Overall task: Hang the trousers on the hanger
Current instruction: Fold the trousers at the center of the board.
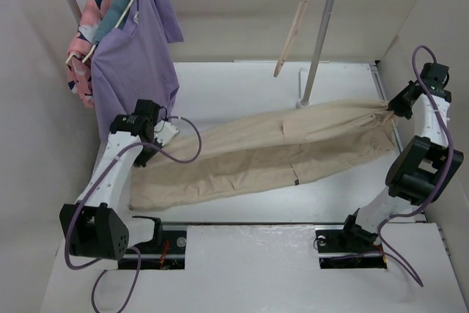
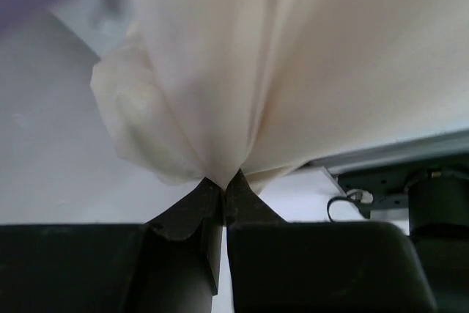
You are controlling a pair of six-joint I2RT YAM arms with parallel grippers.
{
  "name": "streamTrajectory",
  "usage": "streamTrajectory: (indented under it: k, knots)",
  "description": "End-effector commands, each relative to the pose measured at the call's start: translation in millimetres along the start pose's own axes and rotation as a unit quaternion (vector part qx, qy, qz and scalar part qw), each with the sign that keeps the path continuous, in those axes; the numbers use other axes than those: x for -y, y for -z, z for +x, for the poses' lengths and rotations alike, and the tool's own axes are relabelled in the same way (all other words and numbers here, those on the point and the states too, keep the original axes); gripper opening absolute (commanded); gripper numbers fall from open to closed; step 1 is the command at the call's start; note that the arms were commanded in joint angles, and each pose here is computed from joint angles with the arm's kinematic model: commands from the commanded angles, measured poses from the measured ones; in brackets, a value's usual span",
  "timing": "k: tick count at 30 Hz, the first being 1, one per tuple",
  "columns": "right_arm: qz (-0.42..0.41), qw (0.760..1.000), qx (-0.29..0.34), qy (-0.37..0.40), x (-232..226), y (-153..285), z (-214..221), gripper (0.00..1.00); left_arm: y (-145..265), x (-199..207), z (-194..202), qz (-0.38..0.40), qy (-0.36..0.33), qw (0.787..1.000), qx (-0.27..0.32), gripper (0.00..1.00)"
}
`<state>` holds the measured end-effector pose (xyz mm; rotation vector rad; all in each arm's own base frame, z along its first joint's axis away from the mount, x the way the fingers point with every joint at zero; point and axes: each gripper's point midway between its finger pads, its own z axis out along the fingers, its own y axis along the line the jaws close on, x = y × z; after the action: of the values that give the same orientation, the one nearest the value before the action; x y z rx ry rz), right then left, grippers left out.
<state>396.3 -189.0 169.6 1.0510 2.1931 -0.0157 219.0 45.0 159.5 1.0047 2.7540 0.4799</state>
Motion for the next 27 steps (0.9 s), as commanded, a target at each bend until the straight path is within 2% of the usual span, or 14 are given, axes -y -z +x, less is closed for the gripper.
streamTrajectory:
  k: [1,6,9,13,14,15,18,20,21,24,25,27]
  knots:
    - [0.022,0.999,0.033,0.006,14,6,-13,0.0,-12,9,56,-0.009,-0.057,0.994,-0.097,0.0]
    - [0.036,0.999,0.012,-0.004,26,-3,13,0.0,-40,37,93,0.019,-0.055,0.985,-0.164,0.0]
    - [0.035,0.999,-0.01,-0.009,29,-13,30,0.0,-48,36,94,0.012,-0.046,0.984,-0.17,0.0]
    - [0.004,1.0,-0.009,-0.023,15,-10,24,0.0,-20,-24,58,-0.06,0.022,0.991,-0.119,0.0]
    - [-0.005,1.0,0.012,-0.022,8,-4,7,0.0,-8,-43,47,-0.08,0.046,0.991,-0.099,0.0]
    - [-0.01,0.999,0.024,-0.022,3,4,-3,0.0,21,-75,30,-0.107,0.077,0.989,-0.063,0.0]
    - [-0.017,0.999,0.048,-0.018,-8,20,-26,0.0,71,-110,10,-0.144,0.119,0.982,0.004,0.0]
    - [-0.027,0.998,0.054,-0.017,-13,26,-30,0.0,78,-112,11,-0.151,0.119,0.981,0.012,0.0]
    - [-0.024,0.998,0.047,-0.018,-11,23,-25,0.0,76,-108,18,-0.153,0.112,0.982,0.001,0.0]
    - [-0.03,0.998,0.05,-0.017,-10,23,-19,0.0,41,-74,57,-0.126,0.063,0.987,-0.083,0.0]
    - [-0.024,0.999,0.036,-0.018,-5,17,-8,0.0,20,-49,77,-0.098,0.039,0.987,-0.125,0.0]
    - [-0.022,0.999,0.032,-0.018,-3,13,-3,0.0,3,-29,97,-0.075,0.008,0.983,-0.166,0.0]
